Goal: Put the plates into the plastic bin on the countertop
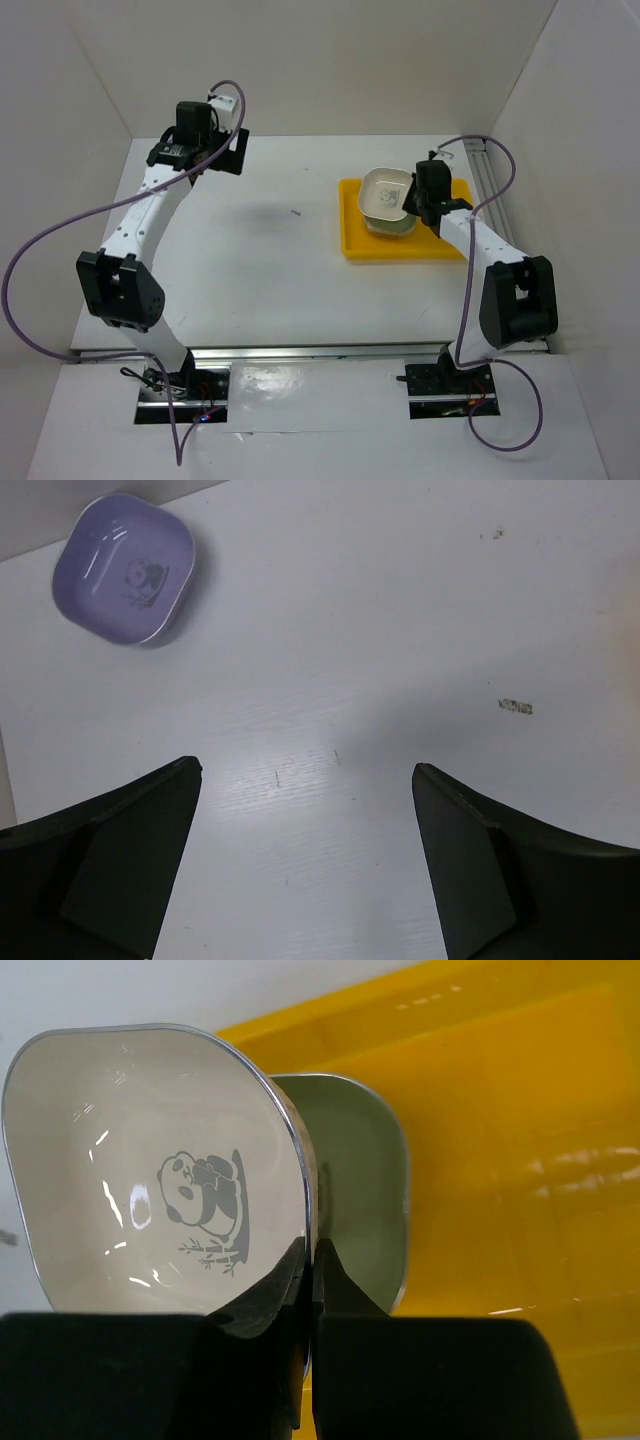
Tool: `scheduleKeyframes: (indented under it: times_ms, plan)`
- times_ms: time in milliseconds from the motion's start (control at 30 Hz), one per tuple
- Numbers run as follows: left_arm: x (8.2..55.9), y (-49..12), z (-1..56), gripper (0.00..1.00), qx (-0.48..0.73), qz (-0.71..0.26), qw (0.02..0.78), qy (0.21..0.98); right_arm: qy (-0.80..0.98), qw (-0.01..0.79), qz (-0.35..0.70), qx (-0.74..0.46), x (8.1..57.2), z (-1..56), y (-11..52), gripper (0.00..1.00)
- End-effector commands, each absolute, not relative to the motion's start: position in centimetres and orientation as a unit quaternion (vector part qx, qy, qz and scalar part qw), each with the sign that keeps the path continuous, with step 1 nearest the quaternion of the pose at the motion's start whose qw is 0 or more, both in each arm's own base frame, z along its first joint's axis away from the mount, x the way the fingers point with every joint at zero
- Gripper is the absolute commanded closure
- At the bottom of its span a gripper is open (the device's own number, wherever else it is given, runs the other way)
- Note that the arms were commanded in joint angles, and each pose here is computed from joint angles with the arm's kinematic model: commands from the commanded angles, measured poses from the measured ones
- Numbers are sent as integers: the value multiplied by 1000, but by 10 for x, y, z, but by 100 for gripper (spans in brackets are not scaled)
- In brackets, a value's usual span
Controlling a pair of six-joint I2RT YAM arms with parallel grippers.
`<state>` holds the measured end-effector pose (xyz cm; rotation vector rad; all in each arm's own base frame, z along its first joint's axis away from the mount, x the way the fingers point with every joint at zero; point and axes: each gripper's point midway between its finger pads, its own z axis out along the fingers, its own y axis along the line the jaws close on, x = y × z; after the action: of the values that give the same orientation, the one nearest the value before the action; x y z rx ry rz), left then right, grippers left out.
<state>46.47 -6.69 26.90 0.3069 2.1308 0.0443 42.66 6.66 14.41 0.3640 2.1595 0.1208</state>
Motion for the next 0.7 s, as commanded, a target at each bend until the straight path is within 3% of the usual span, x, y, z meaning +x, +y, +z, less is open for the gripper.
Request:
scheduleKeyframes:
  times_ms: [0, 133, 167, 267, 333, 667]
  plan:
    - [477, -69, 282, 0, 107, -17, 481, 870, 864, 480, 45, 143, 426, 160, 53, 100]
    - [490, -56, 270, 0, 114, -35, 471, 874, 865, 479, 38, 141, 427, 154, 44, 99]
    - [493, -52, 271, 0, 114, -47, 473, 873, 870, 473, 33, 135, 428, 147, 43, 84]
    - [498, -38, 259, 0, 110, -58, 459, 880, 867, 479, 30, 135, 434, 153, 40, 20]
    - [501, -29, 256, 0, 102, -57, 458, 881, 861, 490, 38, 134, 436, 162, 42, 0]
    - [560, 43, 232, 0, -50, -52, 469, 880, 822, 547, 125, 95, 422, 220, 77, 0]
